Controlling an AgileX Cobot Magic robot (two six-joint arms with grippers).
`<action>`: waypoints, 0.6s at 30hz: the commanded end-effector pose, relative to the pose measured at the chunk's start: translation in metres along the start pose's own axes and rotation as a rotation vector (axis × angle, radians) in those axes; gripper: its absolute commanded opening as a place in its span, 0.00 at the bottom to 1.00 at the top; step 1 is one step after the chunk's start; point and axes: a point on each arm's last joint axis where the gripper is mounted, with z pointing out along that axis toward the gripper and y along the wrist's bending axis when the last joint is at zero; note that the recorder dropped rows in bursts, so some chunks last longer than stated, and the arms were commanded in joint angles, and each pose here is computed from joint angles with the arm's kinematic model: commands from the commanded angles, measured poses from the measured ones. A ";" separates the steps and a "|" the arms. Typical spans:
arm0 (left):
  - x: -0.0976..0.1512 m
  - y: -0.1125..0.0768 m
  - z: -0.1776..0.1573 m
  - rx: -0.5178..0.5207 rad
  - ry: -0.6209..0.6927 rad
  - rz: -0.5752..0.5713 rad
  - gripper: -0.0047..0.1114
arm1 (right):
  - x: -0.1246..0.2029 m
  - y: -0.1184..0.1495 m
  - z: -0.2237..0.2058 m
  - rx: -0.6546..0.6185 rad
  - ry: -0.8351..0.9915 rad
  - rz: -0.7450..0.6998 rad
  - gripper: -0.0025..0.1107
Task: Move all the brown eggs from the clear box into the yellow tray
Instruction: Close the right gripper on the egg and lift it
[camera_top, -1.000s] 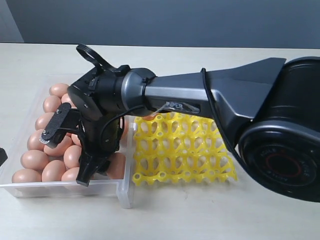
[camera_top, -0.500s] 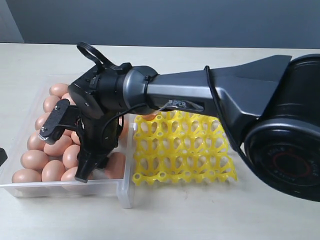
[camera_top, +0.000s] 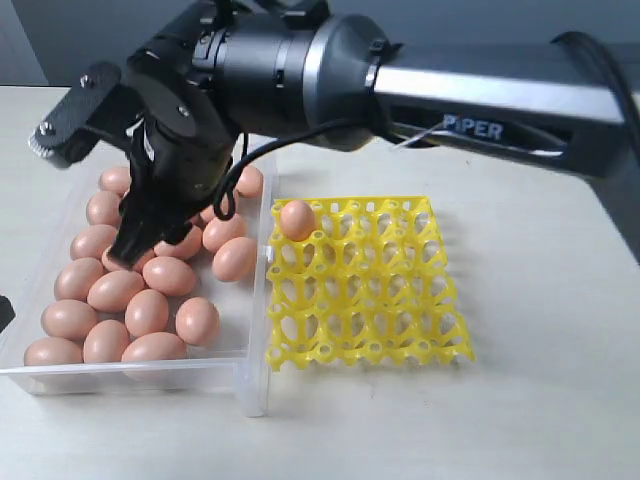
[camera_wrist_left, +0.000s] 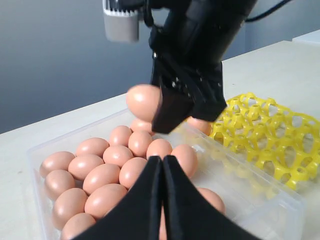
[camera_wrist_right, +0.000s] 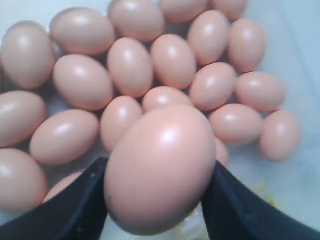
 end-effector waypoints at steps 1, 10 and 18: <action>0.001 0.000 0.000 0.006 -0.005 -0.009 0.04 | -0.009 -0.021 -0.038 0.162 -0.108 0.126 0.03; 0.001 0.000 0.000 0.006 -0.005 -0.009 0.04 | -0.010 -0.041 -0.093 0.302 -0.214 0.322 0.03; 0.001 0.000 0.000 0.006 -0.005 -0.009 0.04 | 0.028 -0.053 -0.136 0.491 -0.240 0.435 0.03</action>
